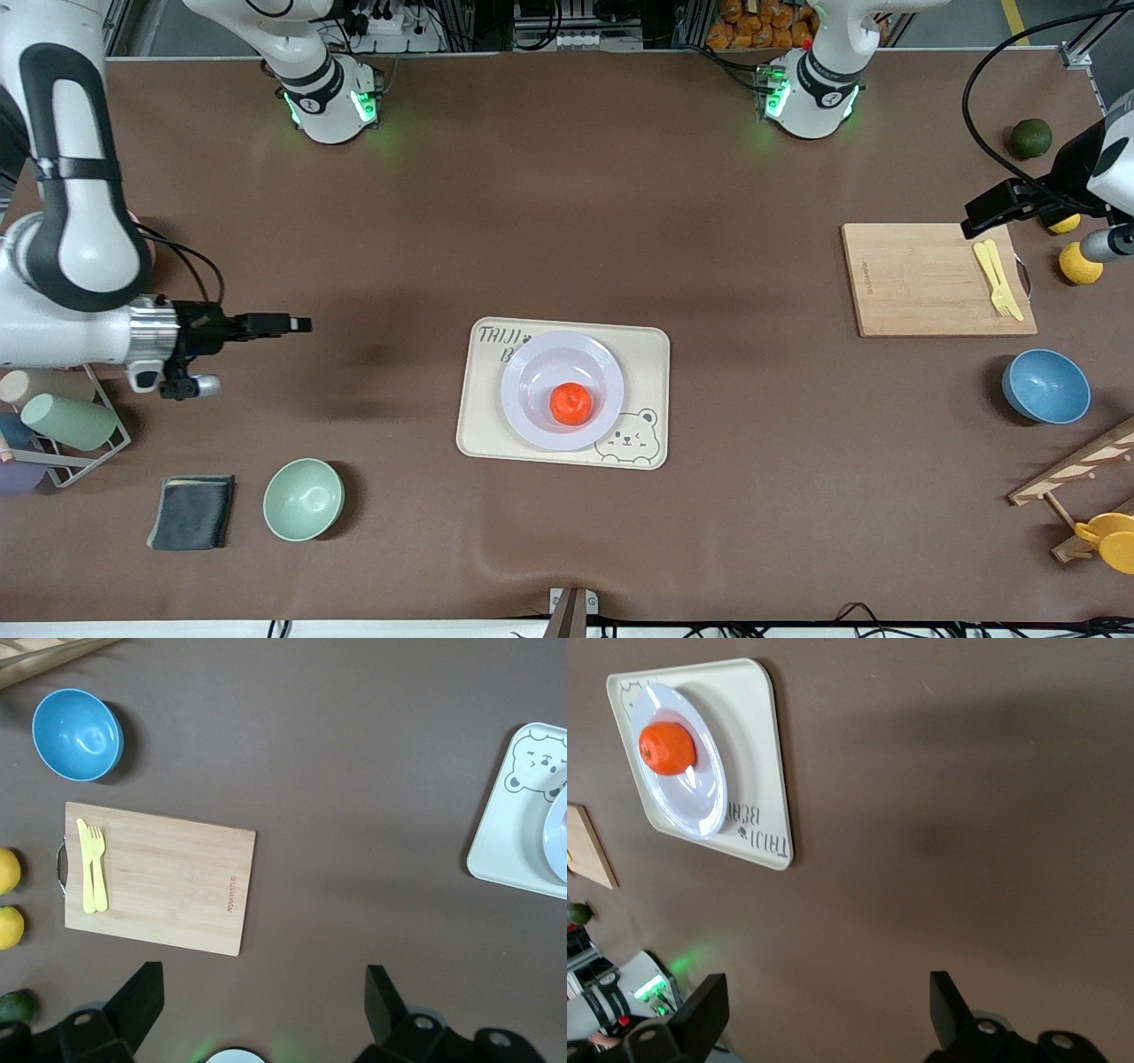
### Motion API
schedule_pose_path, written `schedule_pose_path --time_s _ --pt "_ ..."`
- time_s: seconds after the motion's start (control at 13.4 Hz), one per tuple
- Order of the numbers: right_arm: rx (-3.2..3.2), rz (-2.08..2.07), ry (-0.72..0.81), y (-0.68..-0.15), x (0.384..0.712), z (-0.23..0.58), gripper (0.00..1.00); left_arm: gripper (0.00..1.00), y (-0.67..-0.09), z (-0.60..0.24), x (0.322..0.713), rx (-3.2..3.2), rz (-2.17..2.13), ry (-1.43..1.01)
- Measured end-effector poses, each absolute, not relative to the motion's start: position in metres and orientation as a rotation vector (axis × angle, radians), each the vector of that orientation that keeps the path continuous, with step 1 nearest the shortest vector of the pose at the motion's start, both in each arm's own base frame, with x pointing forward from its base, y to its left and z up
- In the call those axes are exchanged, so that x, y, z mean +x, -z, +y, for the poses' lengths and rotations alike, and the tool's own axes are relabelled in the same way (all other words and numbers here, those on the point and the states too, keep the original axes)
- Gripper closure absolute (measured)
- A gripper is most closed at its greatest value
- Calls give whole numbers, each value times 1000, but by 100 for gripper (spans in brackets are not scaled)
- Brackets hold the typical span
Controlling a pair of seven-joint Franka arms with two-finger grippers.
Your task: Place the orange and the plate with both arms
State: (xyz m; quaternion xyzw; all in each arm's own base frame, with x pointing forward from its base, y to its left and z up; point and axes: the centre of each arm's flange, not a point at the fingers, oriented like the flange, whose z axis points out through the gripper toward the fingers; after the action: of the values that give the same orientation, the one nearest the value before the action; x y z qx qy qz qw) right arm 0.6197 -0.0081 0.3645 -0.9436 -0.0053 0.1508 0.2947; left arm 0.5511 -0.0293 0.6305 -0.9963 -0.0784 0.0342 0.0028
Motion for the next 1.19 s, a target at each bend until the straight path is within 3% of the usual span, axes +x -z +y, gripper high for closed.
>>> schedule_pose_path --time_s 0.6,1.19 --pt "-2618 -52 -491 -442 626 -21 0 0 -630 -29 549 -3122 -245 -130" --pt "-2913 -174 -387 -547 598 0 0 0 -630 -28 549 -3122 -246 -130"
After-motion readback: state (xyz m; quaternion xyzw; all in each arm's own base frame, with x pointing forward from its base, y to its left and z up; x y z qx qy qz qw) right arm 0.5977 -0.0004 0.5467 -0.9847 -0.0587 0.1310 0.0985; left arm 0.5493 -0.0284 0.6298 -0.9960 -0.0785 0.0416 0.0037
